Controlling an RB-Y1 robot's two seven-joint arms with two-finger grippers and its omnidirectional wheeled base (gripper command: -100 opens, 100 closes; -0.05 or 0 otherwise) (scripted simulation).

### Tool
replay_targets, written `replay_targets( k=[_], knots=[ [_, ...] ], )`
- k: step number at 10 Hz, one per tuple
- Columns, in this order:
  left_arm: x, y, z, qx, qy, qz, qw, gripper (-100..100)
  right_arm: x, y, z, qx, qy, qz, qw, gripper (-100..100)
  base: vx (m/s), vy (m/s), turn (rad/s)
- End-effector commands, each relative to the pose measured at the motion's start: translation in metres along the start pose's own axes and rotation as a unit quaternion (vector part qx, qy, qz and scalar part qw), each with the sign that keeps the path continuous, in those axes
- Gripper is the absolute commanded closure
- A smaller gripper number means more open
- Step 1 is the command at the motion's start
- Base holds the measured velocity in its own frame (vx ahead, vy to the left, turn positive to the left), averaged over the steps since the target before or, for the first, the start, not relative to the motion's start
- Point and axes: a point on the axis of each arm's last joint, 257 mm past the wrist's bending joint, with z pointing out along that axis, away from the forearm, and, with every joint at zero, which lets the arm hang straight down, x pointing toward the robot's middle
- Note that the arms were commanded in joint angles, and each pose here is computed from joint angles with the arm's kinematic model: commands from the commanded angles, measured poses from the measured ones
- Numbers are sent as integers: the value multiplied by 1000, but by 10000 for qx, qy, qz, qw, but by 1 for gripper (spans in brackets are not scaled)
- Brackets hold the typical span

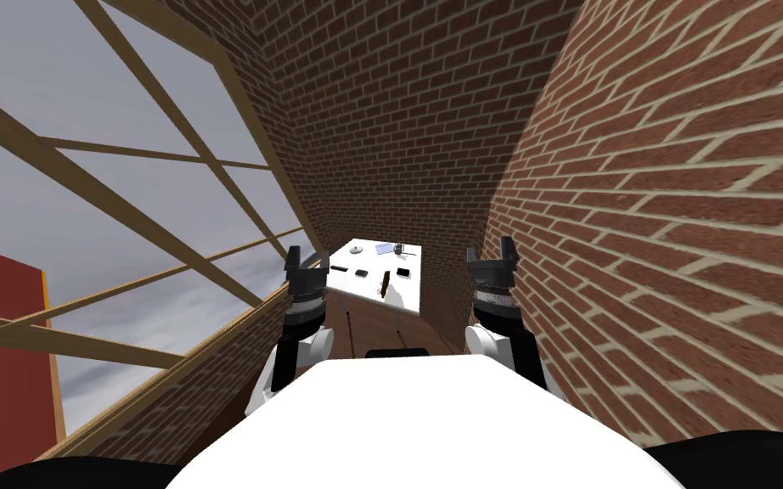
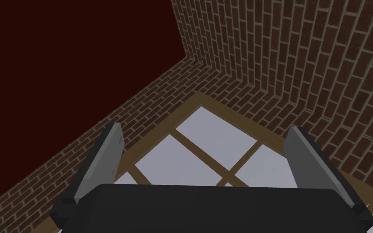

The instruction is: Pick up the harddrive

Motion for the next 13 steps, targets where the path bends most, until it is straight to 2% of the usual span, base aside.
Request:
replay_targets(
  k=[1,4,6,7,9,10,12,13],
  knots=[
    [0,0,0,0,0,0,10000,0,10,-13,-4,165,192,-34,9997,-100,-16,-10,109],
    [0,0,0,0,0,0,10000,0,32,-47,-20,579,620,-106,9963,-100,-45,-26,143],
    [0,0,0,0,0,0,10000,0,51,-80,-40,985,1000,-170,9900,-100,-67,-33,186],
    [0,0,0,0,0,0,10000,0,51,-80,-41,987,1031,-183,9896,-100,-37,-20,43],
    [0,0,0,0,0,0,10000,0,72,-119,-74,1492,1543,-290,9763,-100,-42,-16,191],
    [0,0,0,0,0,0,10000,0,72,-119,-74,1492,1543,-290,9763,-100,-46,-22,80],
    [0,0,0,0,0,0,10000,0,88,-155,-117,2002,2093,-443,9561,-100,-58,-24,234],
    [0,0,0,0,0,0,10000,0,91,-159,-122,2066,2136,-427,9539,-100,-43,-17,94]
  ],
)
